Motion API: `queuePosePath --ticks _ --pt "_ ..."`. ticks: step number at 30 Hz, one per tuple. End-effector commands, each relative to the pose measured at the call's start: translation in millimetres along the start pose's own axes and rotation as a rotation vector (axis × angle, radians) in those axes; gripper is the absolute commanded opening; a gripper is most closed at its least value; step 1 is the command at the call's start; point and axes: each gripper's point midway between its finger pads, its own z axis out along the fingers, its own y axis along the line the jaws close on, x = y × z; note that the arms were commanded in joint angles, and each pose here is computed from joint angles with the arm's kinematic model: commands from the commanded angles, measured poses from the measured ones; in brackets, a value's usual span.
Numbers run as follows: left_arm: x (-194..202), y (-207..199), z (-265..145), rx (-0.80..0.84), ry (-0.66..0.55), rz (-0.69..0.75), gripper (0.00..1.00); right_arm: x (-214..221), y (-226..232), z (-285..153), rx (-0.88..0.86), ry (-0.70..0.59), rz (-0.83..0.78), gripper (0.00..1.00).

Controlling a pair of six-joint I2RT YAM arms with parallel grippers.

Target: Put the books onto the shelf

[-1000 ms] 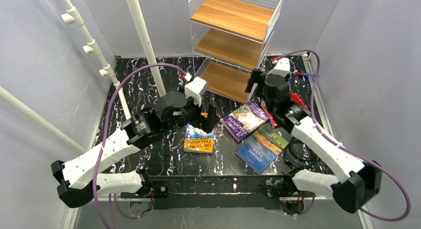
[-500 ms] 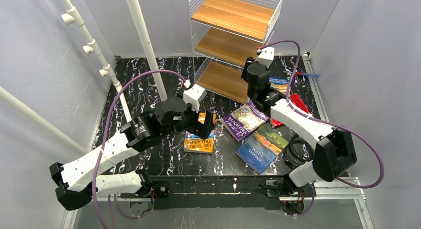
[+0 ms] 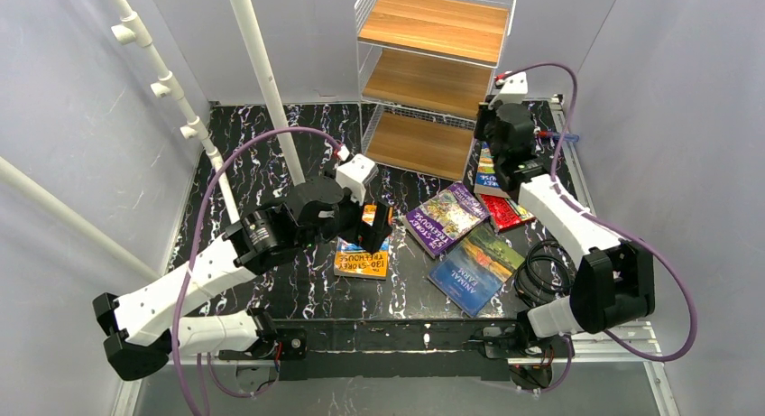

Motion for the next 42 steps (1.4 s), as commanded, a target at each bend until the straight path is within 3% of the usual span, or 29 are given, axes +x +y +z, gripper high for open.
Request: queuePosePath --ticks 1,6,13,23,29,30,32,33,36,42 --pt "4 -1 4 0.006 0.016 0.017 0.98 -67 5 -9 -0.205 -0.164 0.060 0.01" --pt "8 -5 8 0.021 0.039 0.012 0.98 -57 12 -9 -0.374 -0.073 -0.015 0.01" --pt "13 -6 14 0.024 0.056 0.014 0.98 -35 23 -30 -0.553 0.028 0.002 0.01" --pt "17 -10 23 0.040 0.084 0.040 0.98 -42 19 -52 -0.640 0.037 0.010 0.01" --pt "18 -7 22 0.027 0.066 0.035 0.98 -47 -3 -51 -0.530 0.026 0.011 0.01" --pt "18 -7 22 0.028 0.063 0.033 0.98 -49 -6 -50 -0.505 0.017 0.025 0.09" --pt "18 -6 23 0.025 0.063 0.034 0.98 -55 -13 -49 -0.454 -0.022 0.068 0.57" --pt "18 -7 24 0.028 0.065 0.035 0.98 -58 -15 -49 -0.435 -0.051 0.095 0.73" --pt "19 -8 26 0.030 0.073 0.037 0.98 -69 -28 -49 -0.342 -0.135 0.184 0.79" --pt "20 -11 32 0.041 0.081 0.030 0.98 -73 -26 -44 -0.251 -0.204 0.216 0.72"
